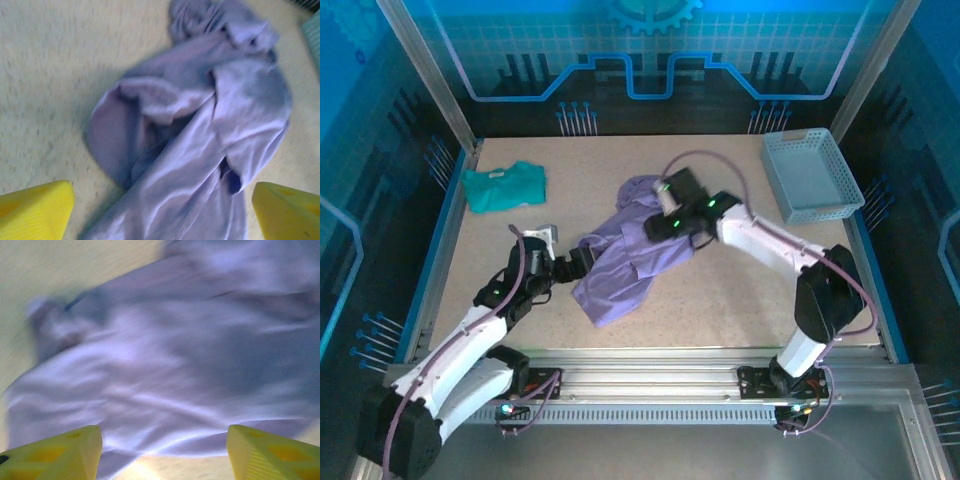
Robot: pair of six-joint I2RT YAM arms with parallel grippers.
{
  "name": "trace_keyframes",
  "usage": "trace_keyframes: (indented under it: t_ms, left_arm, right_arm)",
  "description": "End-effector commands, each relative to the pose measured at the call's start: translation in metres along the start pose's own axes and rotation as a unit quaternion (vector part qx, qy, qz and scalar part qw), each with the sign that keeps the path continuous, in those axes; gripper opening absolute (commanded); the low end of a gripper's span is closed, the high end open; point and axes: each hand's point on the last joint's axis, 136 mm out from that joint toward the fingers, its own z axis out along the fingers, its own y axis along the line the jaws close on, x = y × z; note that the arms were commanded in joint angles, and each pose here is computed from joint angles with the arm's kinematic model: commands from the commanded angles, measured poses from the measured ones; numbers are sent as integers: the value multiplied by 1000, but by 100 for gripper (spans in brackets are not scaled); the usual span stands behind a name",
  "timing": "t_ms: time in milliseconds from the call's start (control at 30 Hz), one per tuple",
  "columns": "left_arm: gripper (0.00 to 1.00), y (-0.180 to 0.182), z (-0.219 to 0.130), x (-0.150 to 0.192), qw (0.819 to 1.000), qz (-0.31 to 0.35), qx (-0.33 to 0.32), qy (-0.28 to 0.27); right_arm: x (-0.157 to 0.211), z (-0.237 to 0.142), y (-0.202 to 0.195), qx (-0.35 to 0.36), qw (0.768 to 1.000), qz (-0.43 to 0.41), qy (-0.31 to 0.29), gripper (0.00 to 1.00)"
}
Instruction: Fold the inside-out t-shirt
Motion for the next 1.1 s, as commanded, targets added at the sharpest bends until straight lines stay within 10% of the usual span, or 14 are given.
trace_keyframes:
  t_ms: [0, 300, 667, 867, 1067]
  left_arm:
    - [89, 2, 13, 31, 997, -6, 11, 76]
    - [74, 6, 48, 69, 986, -22, 25, 163]
    - [27, -4, 67, 92, 975, -27, 54, 213]
    - [0, -21, 61, 83, 975, -26, 96, 200]
    - [0, -90, 18, 46, 958, -32, 246, 141]
  right_arm:
    - [44, 15, 52, -38, 995, -85, 37, 67]
    - [92, 39, 38, -43, 994, -23, 97, 66]
    - [62, 88, 17, -14, 999, 37, 36, 66]
    - [25, 93, -12, 40, 999, 29, 15, 16]
    - [-48, 1, -28, 32, 995, 25, -93, 7]
